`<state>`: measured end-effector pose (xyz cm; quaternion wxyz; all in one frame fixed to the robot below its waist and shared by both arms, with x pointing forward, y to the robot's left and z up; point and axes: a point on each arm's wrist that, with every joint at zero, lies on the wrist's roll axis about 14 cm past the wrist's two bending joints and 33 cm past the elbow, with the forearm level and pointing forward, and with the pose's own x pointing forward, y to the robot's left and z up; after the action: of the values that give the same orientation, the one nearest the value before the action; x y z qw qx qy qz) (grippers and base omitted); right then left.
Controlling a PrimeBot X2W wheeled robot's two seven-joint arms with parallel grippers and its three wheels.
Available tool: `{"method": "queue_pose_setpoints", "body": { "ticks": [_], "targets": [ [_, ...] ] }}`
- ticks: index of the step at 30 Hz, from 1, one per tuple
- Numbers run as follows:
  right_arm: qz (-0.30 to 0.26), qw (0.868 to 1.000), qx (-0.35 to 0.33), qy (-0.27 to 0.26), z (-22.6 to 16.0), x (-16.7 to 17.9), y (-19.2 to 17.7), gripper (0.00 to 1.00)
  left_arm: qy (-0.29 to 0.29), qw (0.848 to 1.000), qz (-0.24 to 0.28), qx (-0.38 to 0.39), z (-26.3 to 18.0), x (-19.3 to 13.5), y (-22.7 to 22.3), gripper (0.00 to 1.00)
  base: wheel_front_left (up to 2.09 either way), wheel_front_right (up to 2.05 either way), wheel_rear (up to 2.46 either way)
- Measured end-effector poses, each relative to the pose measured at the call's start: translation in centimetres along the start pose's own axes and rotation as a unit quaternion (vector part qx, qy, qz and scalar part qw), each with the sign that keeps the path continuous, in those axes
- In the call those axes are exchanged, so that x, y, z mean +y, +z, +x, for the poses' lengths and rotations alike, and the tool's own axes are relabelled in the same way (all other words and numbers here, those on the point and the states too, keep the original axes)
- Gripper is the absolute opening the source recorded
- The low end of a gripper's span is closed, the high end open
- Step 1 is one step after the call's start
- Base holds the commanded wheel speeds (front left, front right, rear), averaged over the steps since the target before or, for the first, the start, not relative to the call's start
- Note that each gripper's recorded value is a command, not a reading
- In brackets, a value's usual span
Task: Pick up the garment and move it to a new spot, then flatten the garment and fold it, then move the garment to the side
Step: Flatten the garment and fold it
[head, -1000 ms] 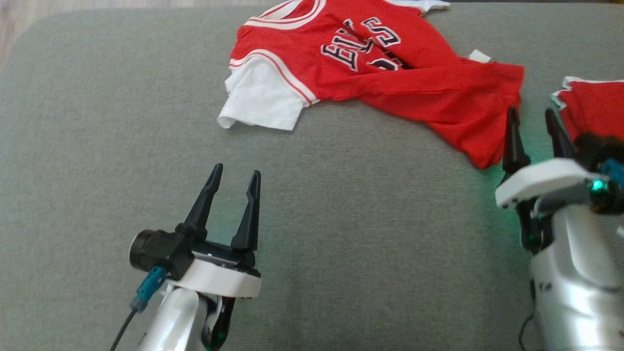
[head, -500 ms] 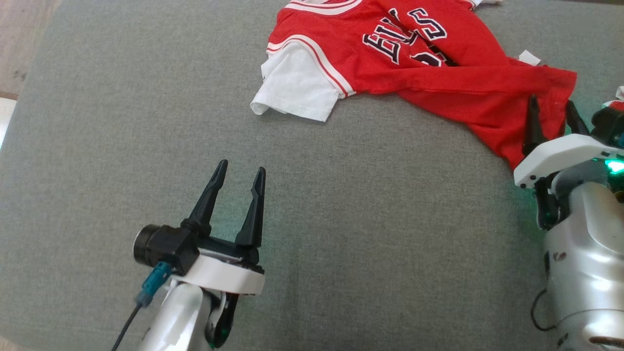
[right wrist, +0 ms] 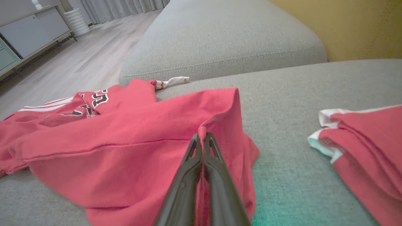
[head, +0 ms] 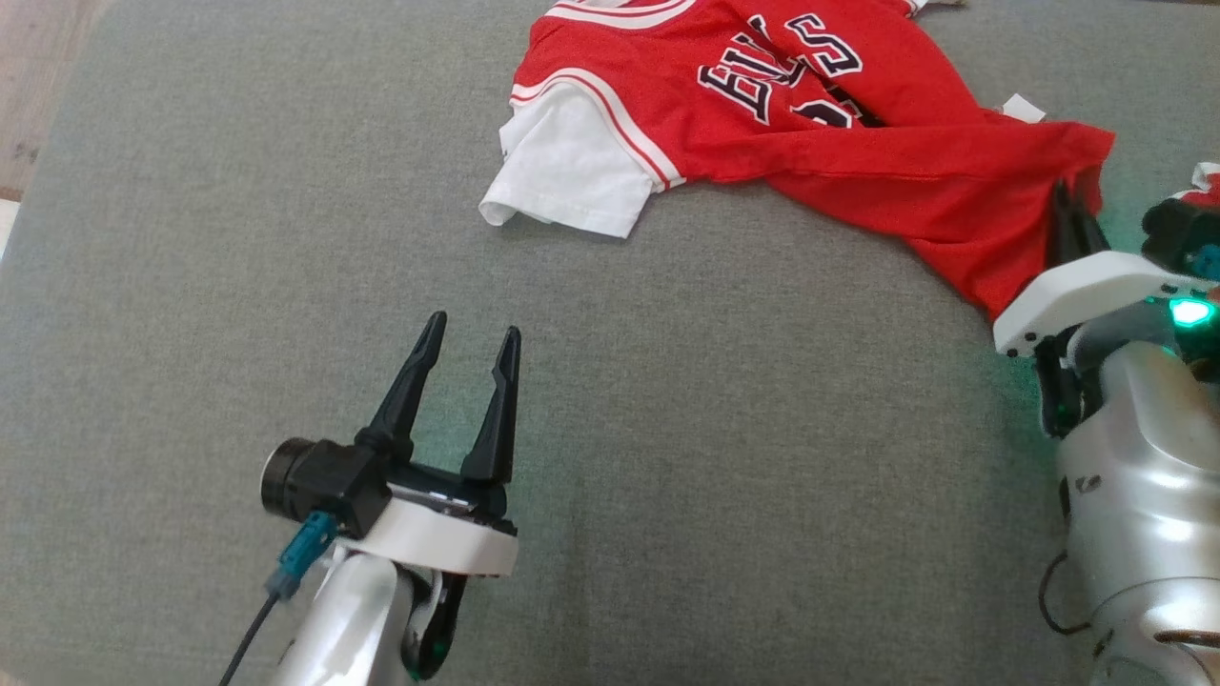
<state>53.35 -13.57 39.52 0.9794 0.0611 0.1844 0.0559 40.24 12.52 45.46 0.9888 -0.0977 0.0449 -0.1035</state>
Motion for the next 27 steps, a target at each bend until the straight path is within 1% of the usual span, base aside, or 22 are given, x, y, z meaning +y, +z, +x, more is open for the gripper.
{"method": "queue_pose_setpoints", "body": {
  "ticks": [5, 7, 10, 12, 13, 16, 18, 19, 24, 27],
  "targets": [
    [-0.017, 0.999, -0.038, 0.013, -0.3, 0.7, 1.8, 0.00, 0.000, 1.000, 0.000, -0.007, 0.1, 0.0, 0.4, 1.00, 0.00, 0.00, 0.00],
    [-0.013, 0.998, -0.062, 0.019, -0.8, 1.2, 3.0, 0.00, 0.003, 1.000, 0.000, -0.012, 0.1, 0.2, 0.8, 1.00, 0.00, 0.00, 0.00],
    [-0.013, 0.994, -0.098, 0.036, -1.9, 2.4, 4.7, 0.00, 0.004, 1.000, -0.001, -0.017, 0.1, 0.2, 1.1, 1.00, 0.00, 0.00, 0.00],
    [-0.009, 0.992, -0.113, 0.049, -3.2, 3.1, 5.1, 0.00, 0.001, 1.000, 0.000, -0.018, 0.0, -0.1, 1.1, 1.00, 0.00, 0.00, 0.00],
    [-0.009, 0.992, -0.113, 0.049, -3.2, 3.1, 5.1, 0.00, 0.001, 1.000, 0.000, -0.018, 0.0, -0.1, 1.1, 1.00, 0.00, 0.00, 0.00],
    [0.033, 0.990, -0.119, 0.066, -5.8, 3.8, 4.1, 0.00, -0.008, 1.000, -0.003, -0.021, -0.2, -0.8, 1.2, 1.00, 0.00, 0.00, 0.00],
    [0.051, 0.989, -0.119, 0.071, -7.8, 3.9, 3.1, 0.00, -0.015, 1.000, -0.004, -0.027, -0.1, -1.4, 1.6, 1.00, 0.00, 0.00, 0.00],
    [0.060, 0.988, -0.123, 0.067, -9.6, 3.5, 2.4, 0.00, -0.022, 0.999, -0.001, -0.034, 0.0, -1.8, 2.1, 1.00, 0.00, 0.00, 0.00],
    [0.075, 0.988, -0.128, 0.034, -13.6, 1.2, 1.1, 0.00, -0.046, 0.998, 0.000, -0.041, 0.0, -3.6, 2.6, 1.00, 0.00, 0.00, 0.00],
    [0.064, 0.992, -0.110, -0.004, -15.7, -1.0, -0.5, 0.00, -0.057, 0.997, 0.000, -0.043, -0.3, -4.4, 2.7, 1.00, 0.00, 0.00, 0.00]
  ]
}}
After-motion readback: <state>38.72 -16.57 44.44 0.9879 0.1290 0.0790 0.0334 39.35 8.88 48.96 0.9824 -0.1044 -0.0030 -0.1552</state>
